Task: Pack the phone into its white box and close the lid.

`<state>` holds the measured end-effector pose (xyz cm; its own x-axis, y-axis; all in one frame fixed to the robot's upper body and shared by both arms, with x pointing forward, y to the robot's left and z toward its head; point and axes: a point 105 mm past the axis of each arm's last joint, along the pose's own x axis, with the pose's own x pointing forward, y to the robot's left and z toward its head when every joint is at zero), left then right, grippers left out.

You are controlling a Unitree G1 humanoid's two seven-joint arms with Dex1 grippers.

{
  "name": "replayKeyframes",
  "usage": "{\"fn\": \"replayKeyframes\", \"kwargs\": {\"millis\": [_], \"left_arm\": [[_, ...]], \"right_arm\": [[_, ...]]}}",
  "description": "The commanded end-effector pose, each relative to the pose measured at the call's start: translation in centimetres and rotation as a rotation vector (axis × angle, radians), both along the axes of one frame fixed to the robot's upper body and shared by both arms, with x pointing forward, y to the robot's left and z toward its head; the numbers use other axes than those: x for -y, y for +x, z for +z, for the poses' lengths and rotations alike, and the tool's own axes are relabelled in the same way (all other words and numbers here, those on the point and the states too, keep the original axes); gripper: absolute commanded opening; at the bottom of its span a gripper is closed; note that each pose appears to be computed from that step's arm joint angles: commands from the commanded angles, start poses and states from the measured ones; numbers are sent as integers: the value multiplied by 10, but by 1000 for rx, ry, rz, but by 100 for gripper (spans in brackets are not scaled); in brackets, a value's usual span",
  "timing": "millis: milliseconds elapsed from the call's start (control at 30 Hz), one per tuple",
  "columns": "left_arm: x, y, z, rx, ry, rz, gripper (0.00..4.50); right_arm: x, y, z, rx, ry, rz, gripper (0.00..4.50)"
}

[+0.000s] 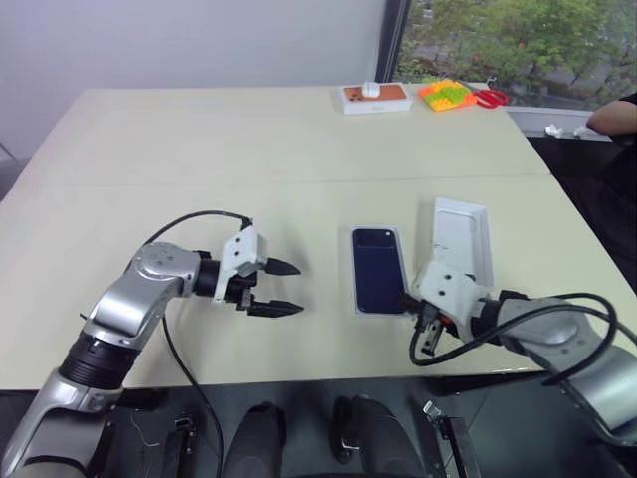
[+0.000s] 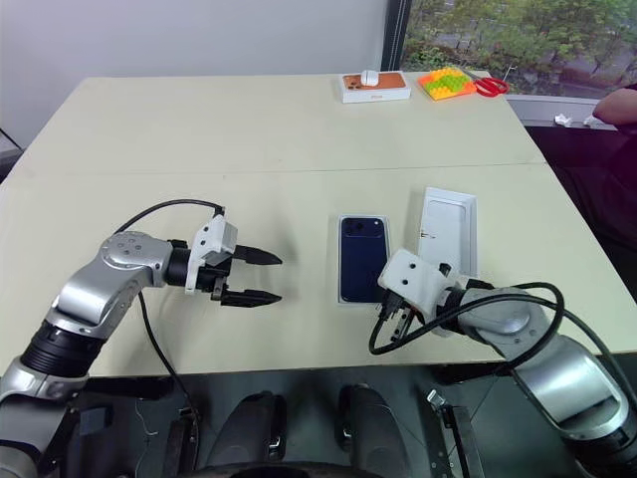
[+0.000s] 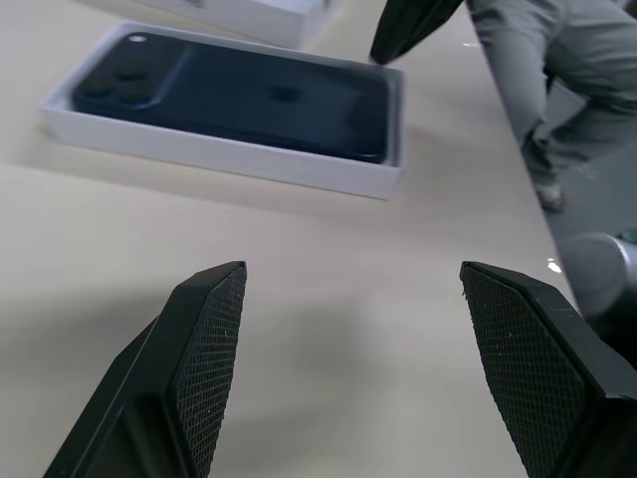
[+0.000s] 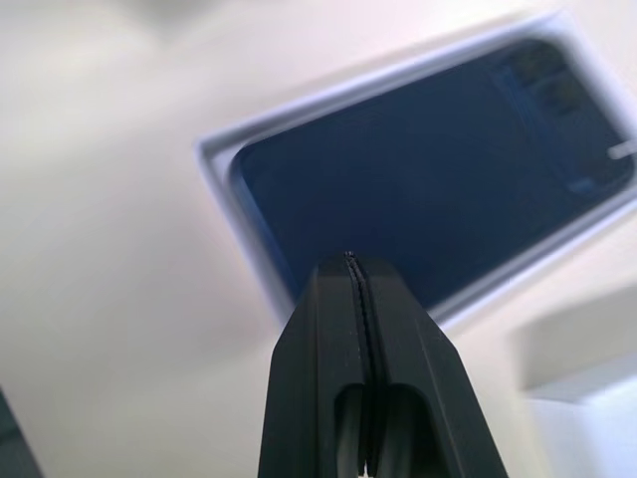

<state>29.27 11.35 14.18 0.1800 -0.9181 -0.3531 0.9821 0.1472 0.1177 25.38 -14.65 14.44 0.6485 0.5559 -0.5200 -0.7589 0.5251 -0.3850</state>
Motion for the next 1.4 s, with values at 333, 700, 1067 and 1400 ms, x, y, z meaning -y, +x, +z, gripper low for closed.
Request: {"fn": "replayKeyframes", "kwargs": {"millis": [333, 700, 1067, 1400], "left_arm": [[-3, 18, 18, 155, -56, 50, 361], [11, 18, 18, 171, -78, 5, 363], [24, 12, 10, 187, -47, -111, 363], [33, 11, 6, 179, -62, -144, 363]], "right_arm": [[30, 11, 23, 61, 16, -154, 0], [65, 41, 27, 26, 143, -483, 322], [76, 79, 18, -139, 333, -882, 322], [75, 112, 16, -273, 409, -1019, 322]]}}
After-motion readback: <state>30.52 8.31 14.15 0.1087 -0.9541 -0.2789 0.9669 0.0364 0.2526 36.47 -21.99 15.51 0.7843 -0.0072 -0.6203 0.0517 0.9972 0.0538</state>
